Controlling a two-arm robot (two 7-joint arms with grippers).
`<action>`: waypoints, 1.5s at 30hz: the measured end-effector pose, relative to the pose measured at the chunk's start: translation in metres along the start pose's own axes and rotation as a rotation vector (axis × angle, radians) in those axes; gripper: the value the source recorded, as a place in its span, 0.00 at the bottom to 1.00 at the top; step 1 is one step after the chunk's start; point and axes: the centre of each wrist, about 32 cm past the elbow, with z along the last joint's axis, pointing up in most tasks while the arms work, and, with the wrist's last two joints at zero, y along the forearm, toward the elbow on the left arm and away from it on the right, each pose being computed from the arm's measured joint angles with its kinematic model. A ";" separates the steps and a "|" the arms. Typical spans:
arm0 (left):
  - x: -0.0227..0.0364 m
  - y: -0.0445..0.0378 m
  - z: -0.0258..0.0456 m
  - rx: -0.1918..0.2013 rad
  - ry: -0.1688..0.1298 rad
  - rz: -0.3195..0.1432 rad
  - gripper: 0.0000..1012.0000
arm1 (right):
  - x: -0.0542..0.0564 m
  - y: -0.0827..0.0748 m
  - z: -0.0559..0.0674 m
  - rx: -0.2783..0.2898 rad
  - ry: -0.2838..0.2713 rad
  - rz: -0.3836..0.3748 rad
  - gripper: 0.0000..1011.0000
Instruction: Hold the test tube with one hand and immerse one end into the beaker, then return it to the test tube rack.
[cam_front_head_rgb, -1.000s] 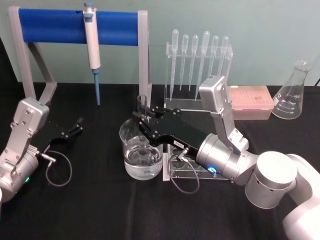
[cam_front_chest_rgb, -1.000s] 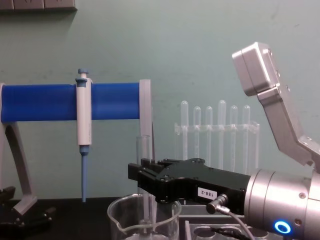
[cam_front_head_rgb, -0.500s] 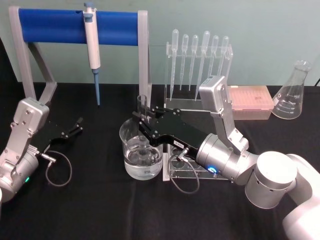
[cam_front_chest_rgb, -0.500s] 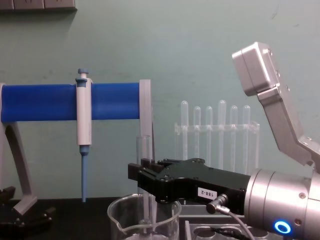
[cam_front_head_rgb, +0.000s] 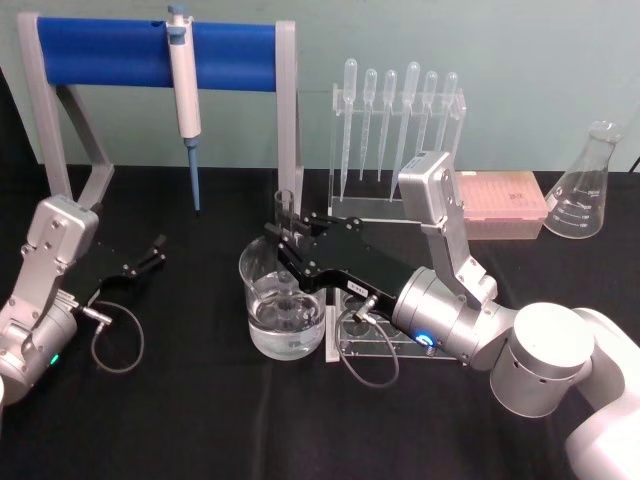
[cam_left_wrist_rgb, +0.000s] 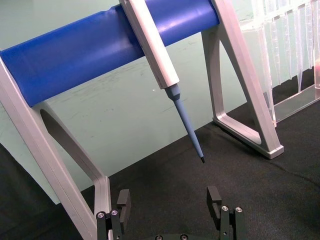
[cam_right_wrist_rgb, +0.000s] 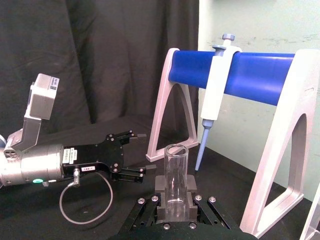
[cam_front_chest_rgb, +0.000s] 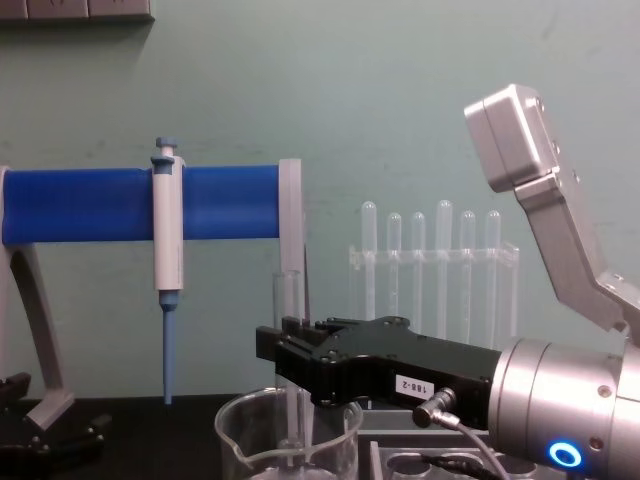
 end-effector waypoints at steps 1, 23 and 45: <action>0.0000 0.0000 0.0000 0.000 0.000 0.000 0.99 | 0.000 0.000 0.000 0.000 0.000 0.000 0.22; 0.0000 0.0000 0.0000 0.000 0.000 0.000 0.99 | 0.000 0.000 0.000 0.000 0.000 0.000 0.22; 0.0000 0.0000 0.0000 0.000 0.000 0.000 0.99 | 0.000 0.000 0.000 0.000 0.000 0.000 0.22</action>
